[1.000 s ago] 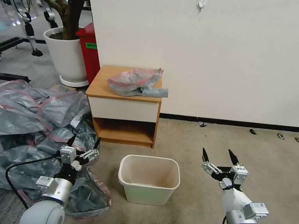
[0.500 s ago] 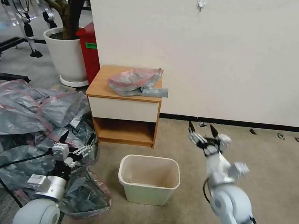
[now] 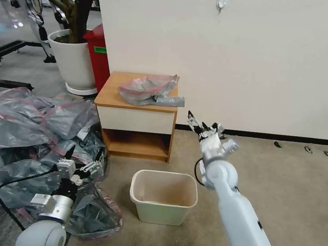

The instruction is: Pick up the garbage bag from the table and place it over the trash can.

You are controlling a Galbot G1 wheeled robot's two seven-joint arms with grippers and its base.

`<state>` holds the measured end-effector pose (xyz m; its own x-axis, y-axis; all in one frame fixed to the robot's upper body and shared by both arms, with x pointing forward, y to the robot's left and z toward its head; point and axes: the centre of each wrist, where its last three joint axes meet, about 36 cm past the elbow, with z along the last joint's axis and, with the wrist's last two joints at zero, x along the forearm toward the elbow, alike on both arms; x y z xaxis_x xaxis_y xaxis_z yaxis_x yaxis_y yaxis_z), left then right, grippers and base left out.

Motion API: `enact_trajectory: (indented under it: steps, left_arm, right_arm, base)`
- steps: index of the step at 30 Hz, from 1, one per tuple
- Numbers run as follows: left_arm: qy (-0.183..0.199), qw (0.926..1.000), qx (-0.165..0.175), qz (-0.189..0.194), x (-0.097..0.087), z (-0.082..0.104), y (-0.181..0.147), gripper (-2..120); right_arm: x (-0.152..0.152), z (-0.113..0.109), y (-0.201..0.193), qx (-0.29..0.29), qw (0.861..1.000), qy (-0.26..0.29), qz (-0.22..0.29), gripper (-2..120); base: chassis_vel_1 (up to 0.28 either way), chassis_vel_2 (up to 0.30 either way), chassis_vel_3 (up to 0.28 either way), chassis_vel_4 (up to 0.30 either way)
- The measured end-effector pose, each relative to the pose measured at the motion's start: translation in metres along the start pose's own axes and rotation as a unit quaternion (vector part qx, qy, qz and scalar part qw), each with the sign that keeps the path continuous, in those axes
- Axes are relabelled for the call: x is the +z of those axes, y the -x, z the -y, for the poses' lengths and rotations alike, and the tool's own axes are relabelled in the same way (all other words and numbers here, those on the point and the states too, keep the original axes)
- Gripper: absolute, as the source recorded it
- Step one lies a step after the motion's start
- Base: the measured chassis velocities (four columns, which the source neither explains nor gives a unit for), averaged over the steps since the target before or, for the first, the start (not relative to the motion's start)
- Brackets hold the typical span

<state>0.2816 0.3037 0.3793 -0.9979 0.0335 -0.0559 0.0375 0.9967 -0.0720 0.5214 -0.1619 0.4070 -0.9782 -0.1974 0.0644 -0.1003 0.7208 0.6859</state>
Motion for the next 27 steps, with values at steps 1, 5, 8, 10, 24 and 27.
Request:
enact_trajectory:
  steps: [1,5,8,10,24,27]
  left_arm:
    - [0.000,1.0000,0.000,0.000,0.000,0.000,0.000,100]
    - [0.002,1.0000,0.000,0.000,0.000,-0.002,0.000,100]
    - [0.003,1.0000,-0.001,0.001,0.002,-0.004,-0.001,100]
    - [0.002,1.0000,-0.001,0.001,0.003,-0.003,-0.001,100]
    - [0.002,1.0000,-0.004,-0.001,0.004,-0.004,-0.002,100]
    - [0.000,1.0000,-0.006,-0.003,0.006,-0.003,-0.003,100]
  right_arm:
    - [0.000,0.000,0.000,0.000,1.000,0.000,0.000,100]
    - [0.001,-0.001,0.015,0.000,1.000,0.006,-0.002,100]
    - [0.001,0.001,0.026,-0.008,1.000,0.008,-0.002,100]
    - [0.002,0.002,0.029,-0.009,1.000,0.009,-0.002,100]
    - [0.012,-0.010,0.059,-0.038,0.999,0.015,-0.003,100]
    - [0.015,-0.010,0.067,-0.040,0.999,0.014,-0.005,100]
  base:
    - [0.000,0.000,0.000,0.000]
    - [0.000,0.000,0.000,0.000]
    - [0.000,0.000,0.000,0.000]
    - [0.000,0.000,0.000,0.000]
    - [0.000,0.000,0.000,0.000]
    - [0.000,0.000,0.000,0.000]
